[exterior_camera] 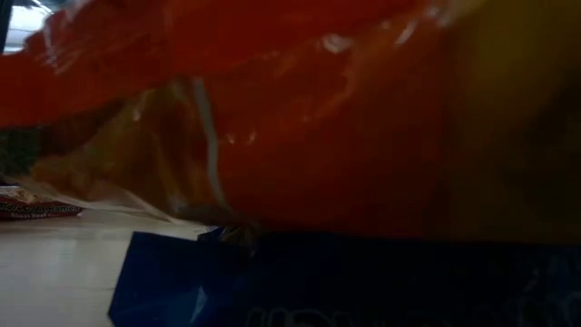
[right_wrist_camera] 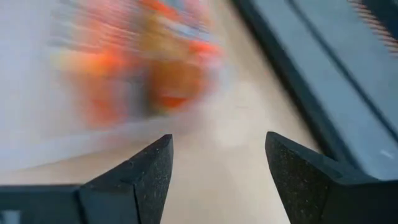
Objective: Sort Maruchan noodles
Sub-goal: Put the top orange noodle into the transparent bin
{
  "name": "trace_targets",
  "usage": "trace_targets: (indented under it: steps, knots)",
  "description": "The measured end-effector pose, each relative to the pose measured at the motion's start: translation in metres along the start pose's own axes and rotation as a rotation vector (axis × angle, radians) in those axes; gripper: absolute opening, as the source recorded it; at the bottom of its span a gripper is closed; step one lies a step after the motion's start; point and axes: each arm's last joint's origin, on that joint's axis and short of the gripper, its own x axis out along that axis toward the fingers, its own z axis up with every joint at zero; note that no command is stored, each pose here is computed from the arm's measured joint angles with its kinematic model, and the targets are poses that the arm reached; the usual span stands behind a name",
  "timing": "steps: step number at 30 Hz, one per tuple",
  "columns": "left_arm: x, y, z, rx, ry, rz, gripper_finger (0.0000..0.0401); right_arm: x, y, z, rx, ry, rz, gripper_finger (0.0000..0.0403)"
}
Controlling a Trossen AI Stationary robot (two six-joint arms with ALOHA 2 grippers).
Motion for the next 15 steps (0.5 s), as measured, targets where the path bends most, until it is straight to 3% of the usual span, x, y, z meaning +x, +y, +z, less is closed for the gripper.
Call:
trace_targets:
  steps: [4, 7, 12, 15]
  knots:
    - [-0.025, -0.034, 0.001, 0.089, 0.01, -0.119, 0.0071, -0.042, 0.038, 0.015, -0.046, -0.003, 0.13, 0.0241]
    - [-0.039, -0.061, -0.001, 0.15, -0.012, -0.199, 0.0071, -0.067, 0.065, 0.018, -0.086, -0.022, 0.137, 0.0241]
    - [-0.051, -0.105, -0.014, 0.251, -0.03, -0.333, 0.0071, -0.094, 0.105, 0.01, -0.126, -0.047, 0.201, 0.0241]
    - [-0.054, -0.128, -0.028, 0.293, -0.023, -0.343, 0.0071, -0.103, 0.126, 0.002, -0.146, -0.053, 0.235, 0.0241]
